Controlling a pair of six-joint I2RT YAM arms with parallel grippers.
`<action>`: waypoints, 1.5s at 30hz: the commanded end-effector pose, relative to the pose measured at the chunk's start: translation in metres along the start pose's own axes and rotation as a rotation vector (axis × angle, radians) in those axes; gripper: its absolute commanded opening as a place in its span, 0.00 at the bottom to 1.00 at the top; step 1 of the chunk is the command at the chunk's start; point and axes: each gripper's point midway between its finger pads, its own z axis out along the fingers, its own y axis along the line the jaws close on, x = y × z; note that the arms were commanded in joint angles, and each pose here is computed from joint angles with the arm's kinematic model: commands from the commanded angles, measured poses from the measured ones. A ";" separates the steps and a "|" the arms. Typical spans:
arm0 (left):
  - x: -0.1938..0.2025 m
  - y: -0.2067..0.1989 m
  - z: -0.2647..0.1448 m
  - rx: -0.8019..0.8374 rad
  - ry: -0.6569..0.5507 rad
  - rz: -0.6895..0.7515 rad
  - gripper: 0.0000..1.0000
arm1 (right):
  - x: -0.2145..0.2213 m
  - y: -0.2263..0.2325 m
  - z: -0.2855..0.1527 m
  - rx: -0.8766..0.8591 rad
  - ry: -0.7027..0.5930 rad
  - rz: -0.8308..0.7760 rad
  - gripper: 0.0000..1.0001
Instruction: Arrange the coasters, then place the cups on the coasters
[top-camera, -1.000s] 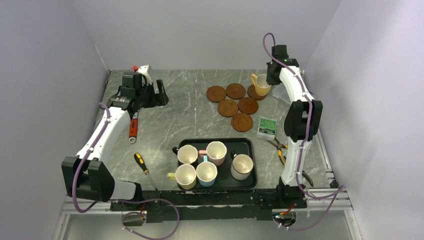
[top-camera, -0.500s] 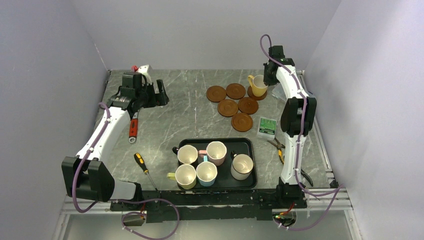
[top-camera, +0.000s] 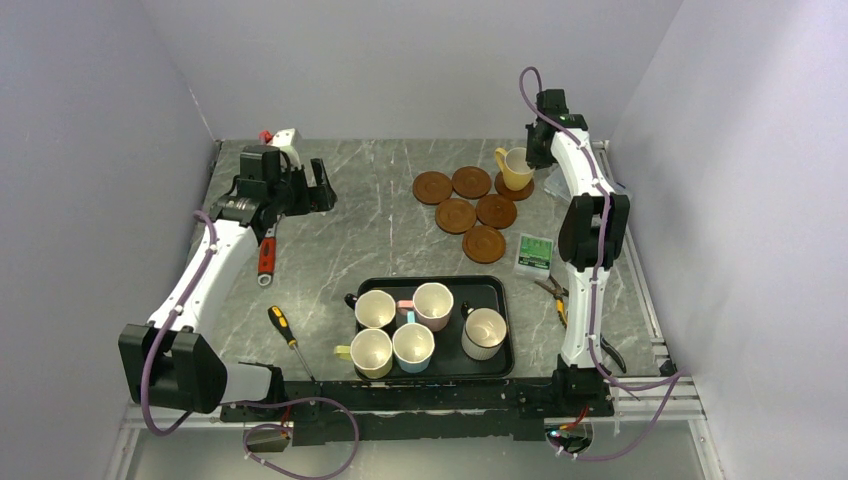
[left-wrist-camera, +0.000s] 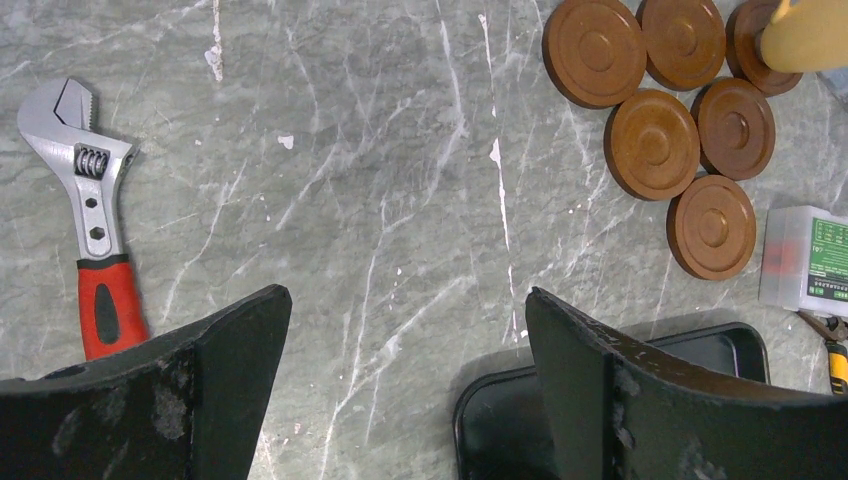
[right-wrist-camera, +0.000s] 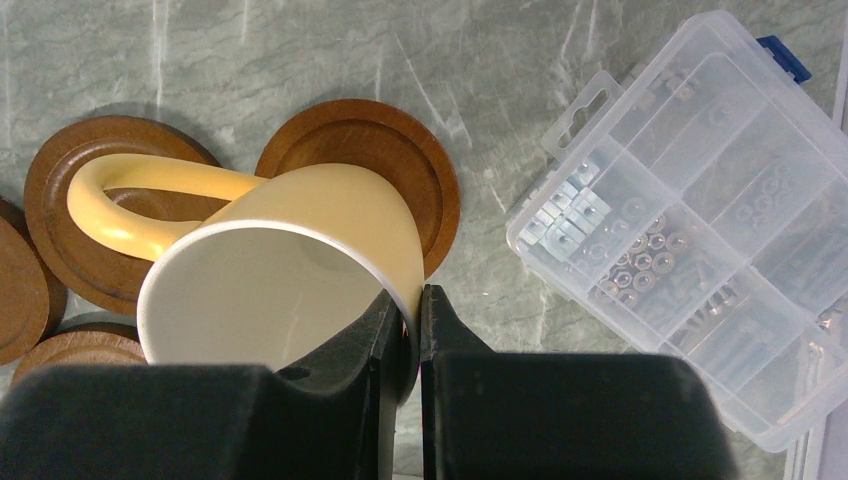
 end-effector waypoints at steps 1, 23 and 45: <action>-0.015 -0.004 -0.007 0.014 -0.056 0.016 0.94 | -0.037 0.002 -0.016 -0.013 -0.118 0.016 0.00; -0.013 -0.004 -0.004 0.015 -0.048 0.013 0.94 | -0.035 -0.003 -0.002 0.016 -0.109 0.000 0.00; -0.011 -0.005 -0.003 0.022 -0.039 0.013 0.94 | -0.029 -0.006 0.010 0.034 -0.087 -0.016 0.01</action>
